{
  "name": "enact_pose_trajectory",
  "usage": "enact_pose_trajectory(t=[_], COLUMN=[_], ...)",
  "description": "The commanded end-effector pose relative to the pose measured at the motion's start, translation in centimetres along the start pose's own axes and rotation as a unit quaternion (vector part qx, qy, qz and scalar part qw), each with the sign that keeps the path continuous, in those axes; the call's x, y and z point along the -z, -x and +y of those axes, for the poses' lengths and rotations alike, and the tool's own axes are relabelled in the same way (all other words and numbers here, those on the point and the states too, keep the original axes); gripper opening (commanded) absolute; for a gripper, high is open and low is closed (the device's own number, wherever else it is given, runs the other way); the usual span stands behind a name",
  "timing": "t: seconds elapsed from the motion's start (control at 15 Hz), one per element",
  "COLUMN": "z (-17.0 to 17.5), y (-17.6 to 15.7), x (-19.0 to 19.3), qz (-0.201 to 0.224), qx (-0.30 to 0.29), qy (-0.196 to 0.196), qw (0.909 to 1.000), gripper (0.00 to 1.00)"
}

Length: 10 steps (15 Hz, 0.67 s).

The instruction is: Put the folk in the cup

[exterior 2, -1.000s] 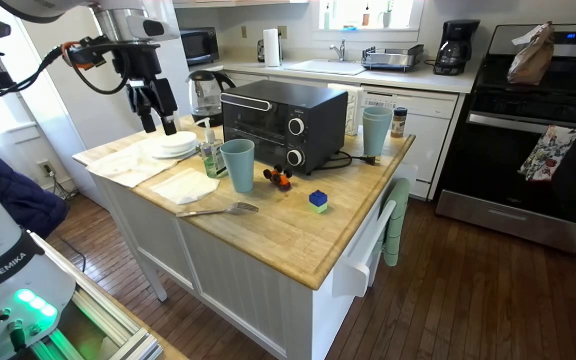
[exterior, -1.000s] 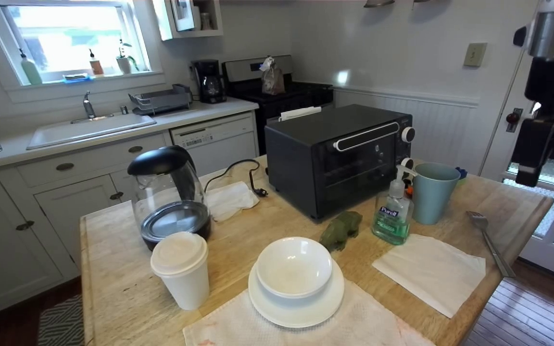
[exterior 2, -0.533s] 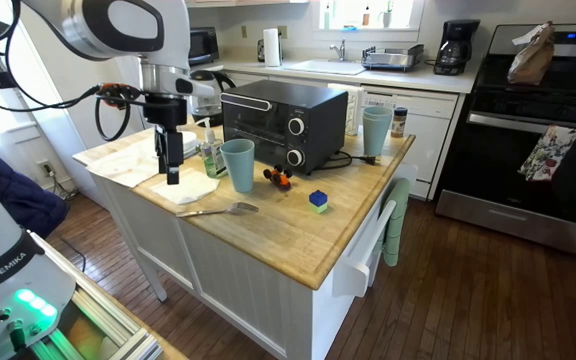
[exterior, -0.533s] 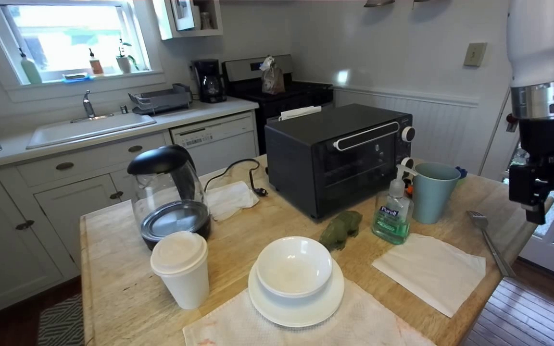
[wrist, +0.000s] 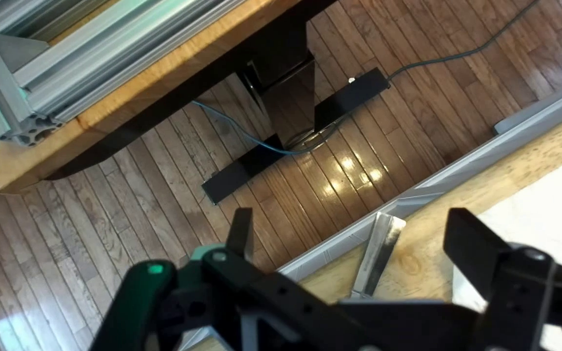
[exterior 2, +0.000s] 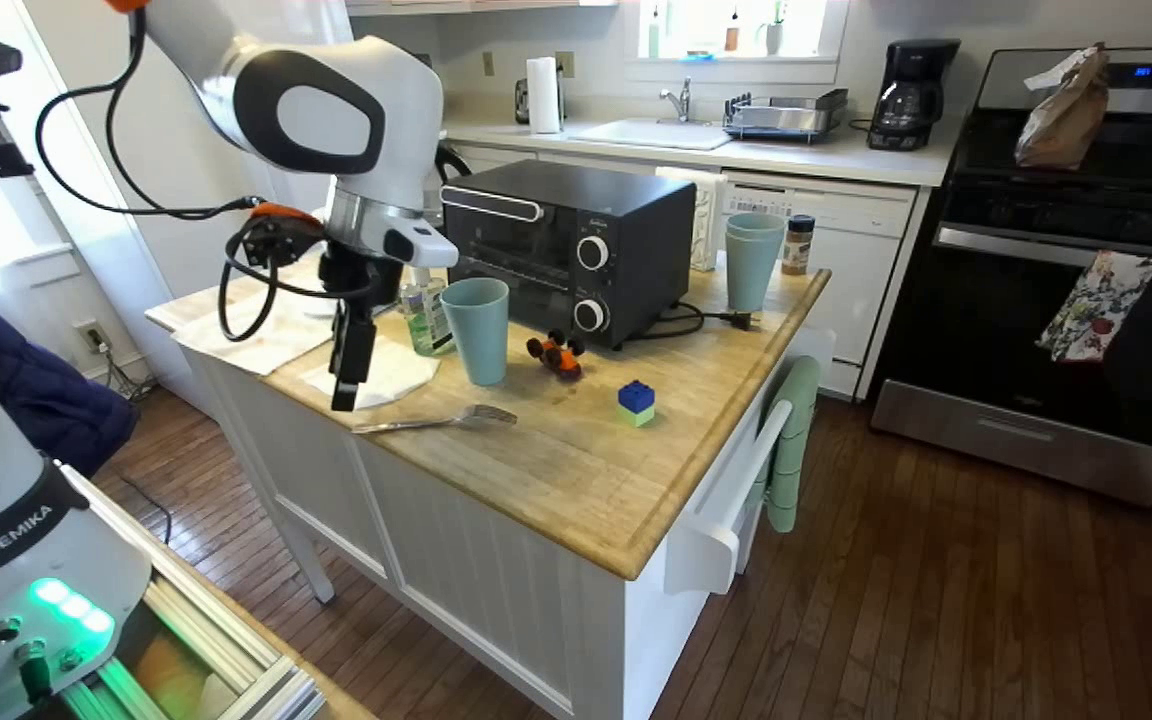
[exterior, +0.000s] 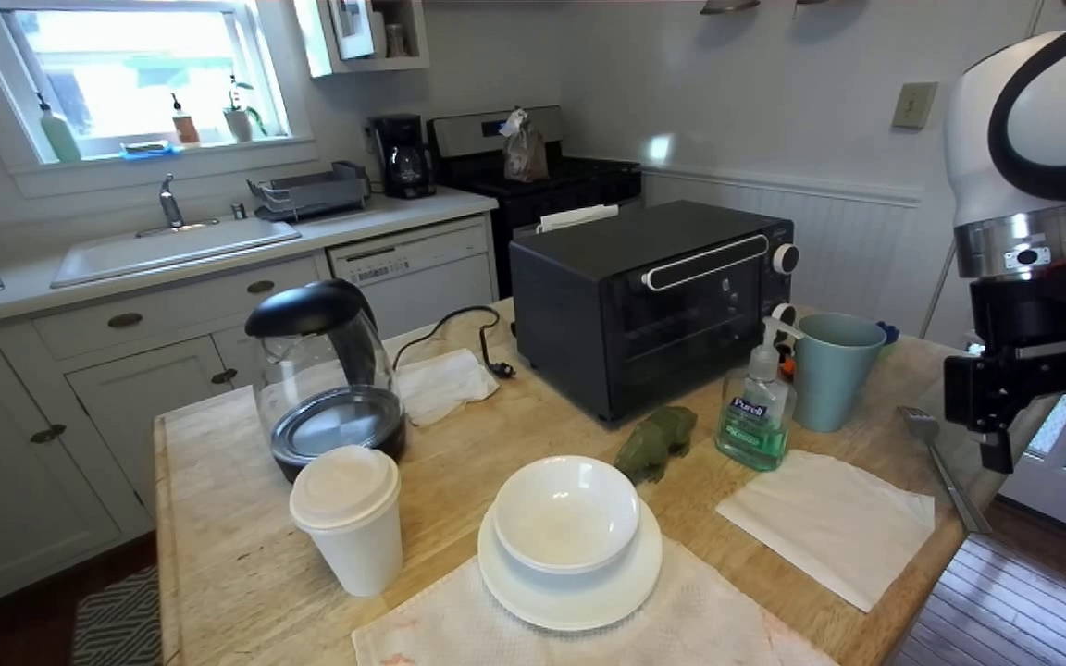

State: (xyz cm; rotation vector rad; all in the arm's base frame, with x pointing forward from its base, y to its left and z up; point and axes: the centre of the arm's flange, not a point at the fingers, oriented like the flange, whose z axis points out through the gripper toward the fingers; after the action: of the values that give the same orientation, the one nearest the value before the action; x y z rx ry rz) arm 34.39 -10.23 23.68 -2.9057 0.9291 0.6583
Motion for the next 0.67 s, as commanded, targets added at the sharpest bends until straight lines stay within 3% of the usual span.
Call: enact_pose_trajectory(t=[0.0,0.2,0.6], z=[-0.4,-0.5,0.1], y=[-1.8,-2.1,-3.4], x=[-1.5,-2.2,-2.3], qz=[0.004,0.016,0.058], qx=[0.001,0.008,0.005], qy=[-0.038,-0.061,-0.065], qw=[0.9993,0.998,0.9962], gripper=[1.0,1.0,1.0])
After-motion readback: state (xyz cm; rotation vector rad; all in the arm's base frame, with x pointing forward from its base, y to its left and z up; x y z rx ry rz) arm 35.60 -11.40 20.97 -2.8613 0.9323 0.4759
